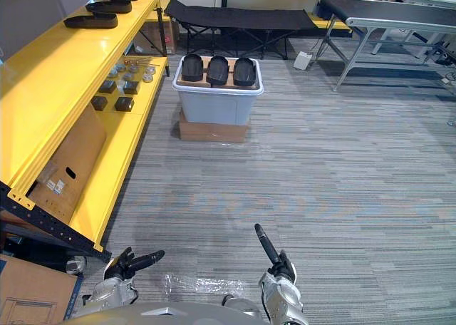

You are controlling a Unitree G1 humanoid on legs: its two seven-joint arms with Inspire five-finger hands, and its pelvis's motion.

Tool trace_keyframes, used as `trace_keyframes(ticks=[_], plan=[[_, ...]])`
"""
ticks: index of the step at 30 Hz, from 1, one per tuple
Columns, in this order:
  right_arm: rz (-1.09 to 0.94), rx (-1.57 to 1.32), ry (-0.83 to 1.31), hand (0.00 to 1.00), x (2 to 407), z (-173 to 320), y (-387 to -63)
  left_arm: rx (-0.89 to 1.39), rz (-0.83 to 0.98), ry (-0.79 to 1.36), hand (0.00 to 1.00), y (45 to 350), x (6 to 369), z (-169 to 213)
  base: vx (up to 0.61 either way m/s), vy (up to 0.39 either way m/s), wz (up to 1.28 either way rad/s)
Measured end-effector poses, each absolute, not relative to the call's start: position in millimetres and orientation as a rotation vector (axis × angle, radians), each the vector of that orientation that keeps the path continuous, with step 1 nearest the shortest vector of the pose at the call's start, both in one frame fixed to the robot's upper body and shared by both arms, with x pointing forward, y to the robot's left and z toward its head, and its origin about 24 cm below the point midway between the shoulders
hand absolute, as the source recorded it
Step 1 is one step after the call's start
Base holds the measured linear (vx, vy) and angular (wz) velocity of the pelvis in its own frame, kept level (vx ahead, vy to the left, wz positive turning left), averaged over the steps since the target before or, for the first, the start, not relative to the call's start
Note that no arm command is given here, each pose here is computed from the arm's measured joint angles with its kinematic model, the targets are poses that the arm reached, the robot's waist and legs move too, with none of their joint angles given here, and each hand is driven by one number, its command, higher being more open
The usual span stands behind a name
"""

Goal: Walk over and take three plastic housings, then place them on the shelf

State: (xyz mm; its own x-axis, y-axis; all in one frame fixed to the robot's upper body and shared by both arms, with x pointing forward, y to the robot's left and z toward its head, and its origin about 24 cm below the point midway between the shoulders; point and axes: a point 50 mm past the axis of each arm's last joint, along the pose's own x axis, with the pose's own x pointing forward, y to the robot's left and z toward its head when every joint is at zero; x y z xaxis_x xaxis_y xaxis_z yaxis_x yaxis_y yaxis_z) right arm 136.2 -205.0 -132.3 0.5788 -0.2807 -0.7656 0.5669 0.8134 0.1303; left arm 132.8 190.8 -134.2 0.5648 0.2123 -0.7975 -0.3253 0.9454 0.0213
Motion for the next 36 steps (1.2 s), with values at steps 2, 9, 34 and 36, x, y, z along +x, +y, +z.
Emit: trace_keyframes(ticks=[2,9,34,36], plan=[[-0.503,0.386,0.811,0.00,136.7,-132.1,-204.4,-0.142,0.311,0.906,1.00,189.4,135.1,-132.6,-0.01,0.009,-0.09],[-0.501,0.313,0.856,0.00,123.9,-136.6,-203.4,-0.130,0.279,0.899,1.00,184.7,136.7,-131.3,0.03,0.014,0.09],[-0.405,0.184,0.642,0.00,157.5,-106.5,-212.7,-0.376,0.294,0.773,1.00,157.1,145.7,-111.0,0.36,-0.094,-0.03],[-0.350,0.177,0.652,0.00,161.4,-106.8,-203.5,-0.351,0.296,0.722,1.00,164.8,156.2,-104.8,0.49,0.181,-0.17]])
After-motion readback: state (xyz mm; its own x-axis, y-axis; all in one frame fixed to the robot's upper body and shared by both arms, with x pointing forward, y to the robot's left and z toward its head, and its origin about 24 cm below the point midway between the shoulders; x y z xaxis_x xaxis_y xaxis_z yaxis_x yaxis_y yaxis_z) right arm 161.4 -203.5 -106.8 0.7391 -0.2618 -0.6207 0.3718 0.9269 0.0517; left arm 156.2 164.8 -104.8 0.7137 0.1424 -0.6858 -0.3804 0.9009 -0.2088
